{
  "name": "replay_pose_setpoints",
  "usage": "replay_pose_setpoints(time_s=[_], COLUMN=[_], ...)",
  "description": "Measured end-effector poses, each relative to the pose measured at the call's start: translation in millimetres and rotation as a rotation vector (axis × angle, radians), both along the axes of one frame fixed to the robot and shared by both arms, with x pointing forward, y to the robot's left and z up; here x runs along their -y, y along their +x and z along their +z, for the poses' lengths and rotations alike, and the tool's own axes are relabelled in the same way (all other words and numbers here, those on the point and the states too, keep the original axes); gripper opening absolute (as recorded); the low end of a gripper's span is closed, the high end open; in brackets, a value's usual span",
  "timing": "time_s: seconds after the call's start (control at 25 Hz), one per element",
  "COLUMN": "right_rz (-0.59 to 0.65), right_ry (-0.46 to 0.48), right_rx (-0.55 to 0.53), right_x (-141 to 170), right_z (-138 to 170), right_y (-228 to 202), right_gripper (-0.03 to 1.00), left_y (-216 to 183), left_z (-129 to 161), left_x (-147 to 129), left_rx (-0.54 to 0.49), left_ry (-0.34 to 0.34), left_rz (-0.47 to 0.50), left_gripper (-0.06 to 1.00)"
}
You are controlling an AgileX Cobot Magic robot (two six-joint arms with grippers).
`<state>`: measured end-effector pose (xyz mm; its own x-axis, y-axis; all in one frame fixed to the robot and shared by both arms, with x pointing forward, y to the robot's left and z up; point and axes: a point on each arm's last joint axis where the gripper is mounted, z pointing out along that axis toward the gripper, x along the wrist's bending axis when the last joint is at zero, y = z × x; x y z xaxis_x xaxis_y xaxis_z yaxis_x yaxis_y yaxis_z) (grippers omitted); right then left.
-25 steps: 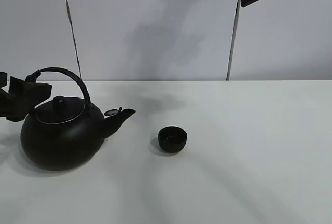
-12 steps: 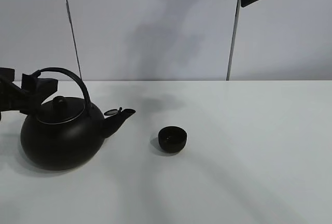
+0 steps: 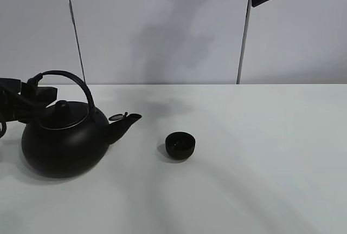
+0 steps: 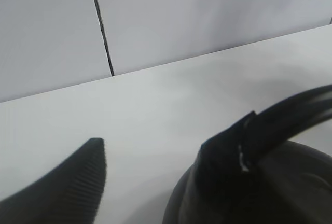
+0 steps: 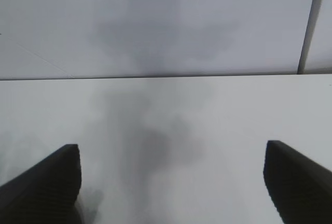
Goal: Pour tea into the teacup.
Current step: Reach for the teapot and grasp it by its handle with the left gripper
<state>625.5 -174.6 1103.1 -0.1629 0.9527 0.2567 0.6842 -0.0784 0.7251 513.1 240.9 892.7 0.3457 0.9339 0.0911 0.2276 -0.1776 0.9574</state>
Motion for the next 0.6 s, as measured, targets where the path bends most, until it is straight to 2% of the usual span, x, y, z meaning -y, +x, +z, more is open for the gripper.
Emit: replay_pose_setpoints(time_s=[0.28, 0.32, 0.6], right_rz=[0.000, 0.000, 0.000], right_ry=[0.000, 0.000, 0.000], right_rx=[0.000, 0.000, 0.000], right_x=[0.0, 0.0, 0.0], right_z=[0.0, 0.0, 0.0], right_y=[0.0, 0.0, 0.0], right_gripper=[0.66, 0.66, 0.66], left_y=[-0.6, -0.4, 1.5], left_z=[0.6, 0.6, 1.0], left_x=[2.3, 2.0, 1.4], left_rx=[0.009, 0.013, 0.022], left_ry=[0.006, 0.017, 0.018], left_rz=[-0.027, -0.026, -0.019], left_gripper=[0.13, 0.10, 0.10])
